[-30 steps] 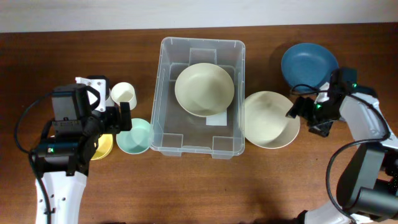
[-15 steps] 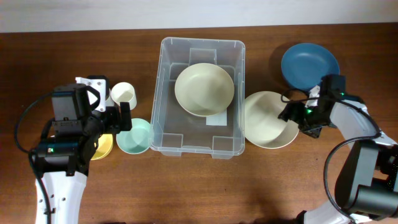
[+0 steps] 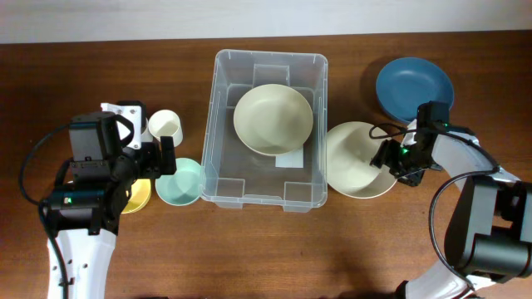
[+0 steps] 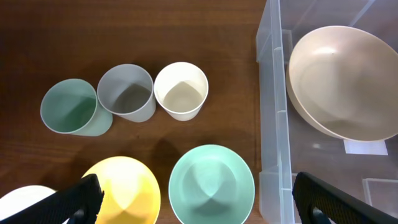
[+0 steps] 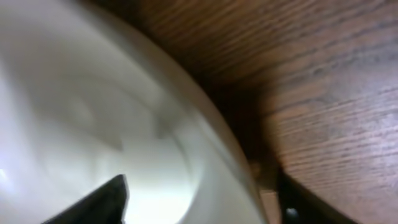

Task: Pack container
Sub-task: 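Carry the second cream plate and stack it on the first in the container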

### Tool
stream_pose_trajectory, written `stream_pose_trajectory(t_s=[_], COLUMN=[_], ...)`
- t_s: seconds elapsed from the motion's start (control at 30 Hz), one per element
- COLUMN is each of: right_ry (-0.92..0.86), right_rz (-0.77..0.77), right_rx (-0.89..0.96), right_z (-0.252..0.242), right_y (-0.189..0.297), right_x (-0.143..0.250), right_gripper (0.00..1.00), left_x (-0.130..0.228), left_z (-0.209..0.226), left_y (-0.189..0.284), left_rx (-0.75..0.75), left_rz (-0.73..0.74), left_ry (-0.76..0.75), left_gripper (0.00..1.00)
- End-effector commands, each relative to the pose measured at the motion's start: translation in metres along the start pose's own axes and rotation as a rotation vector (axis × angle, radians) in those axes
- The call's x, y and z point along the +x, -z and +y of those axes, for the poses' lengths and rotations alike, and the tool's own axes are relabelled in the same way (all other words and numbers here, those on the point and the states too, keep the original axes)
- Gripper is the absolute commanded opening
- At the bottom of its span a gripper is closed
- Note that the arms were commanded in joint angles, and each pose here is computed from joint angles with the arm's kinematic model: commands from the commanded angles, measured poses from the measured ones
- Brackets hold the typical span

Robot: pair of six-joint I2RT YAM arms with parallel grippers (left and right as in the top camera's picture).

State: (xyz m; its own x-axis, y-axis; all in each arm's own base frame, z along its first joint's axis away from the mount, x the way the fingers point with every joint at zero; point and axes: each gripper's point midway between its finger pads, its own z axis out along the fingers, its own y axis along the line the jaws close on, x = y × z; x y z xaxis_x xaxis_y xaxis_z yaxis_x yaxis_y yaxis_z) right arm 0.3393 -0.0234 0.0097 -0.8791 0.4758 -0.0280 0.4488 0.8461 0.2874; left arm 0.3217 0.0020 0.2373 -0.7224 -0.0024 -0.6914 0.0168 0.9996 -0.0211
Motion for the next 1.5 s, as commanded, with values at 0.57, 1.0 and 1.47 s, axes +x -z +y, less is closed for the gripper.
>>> stream_pose_trajectory(t_s=[0.57, 1.0, 1.47], right_ry=[-0.014, -0.056, 0.090], right_rz=[0.008, -0.031, -0.582], right_rx=[0.025, 0.021, -0.055], right_z=[-0.007, -0.024, 0.045], right_y=[-0.005, 0.012, 0.235], right_x=[0.002, -0.008, -0.054], right_gripper=[0.08, 0.04, 0.04], left_x=[-0.007, -0.007, -0.007], left_z=[0.000, 0.000, 0.000], left_y=[0.004, 0.004, 0.004], left_rx=[0.003, 0.003, 0.004], left_rz=[-0.020, -0.021, -0.021], left_ry=[0.009, 0.009, 0.009], left_gripper=[1.00, 1.00, 1.00])
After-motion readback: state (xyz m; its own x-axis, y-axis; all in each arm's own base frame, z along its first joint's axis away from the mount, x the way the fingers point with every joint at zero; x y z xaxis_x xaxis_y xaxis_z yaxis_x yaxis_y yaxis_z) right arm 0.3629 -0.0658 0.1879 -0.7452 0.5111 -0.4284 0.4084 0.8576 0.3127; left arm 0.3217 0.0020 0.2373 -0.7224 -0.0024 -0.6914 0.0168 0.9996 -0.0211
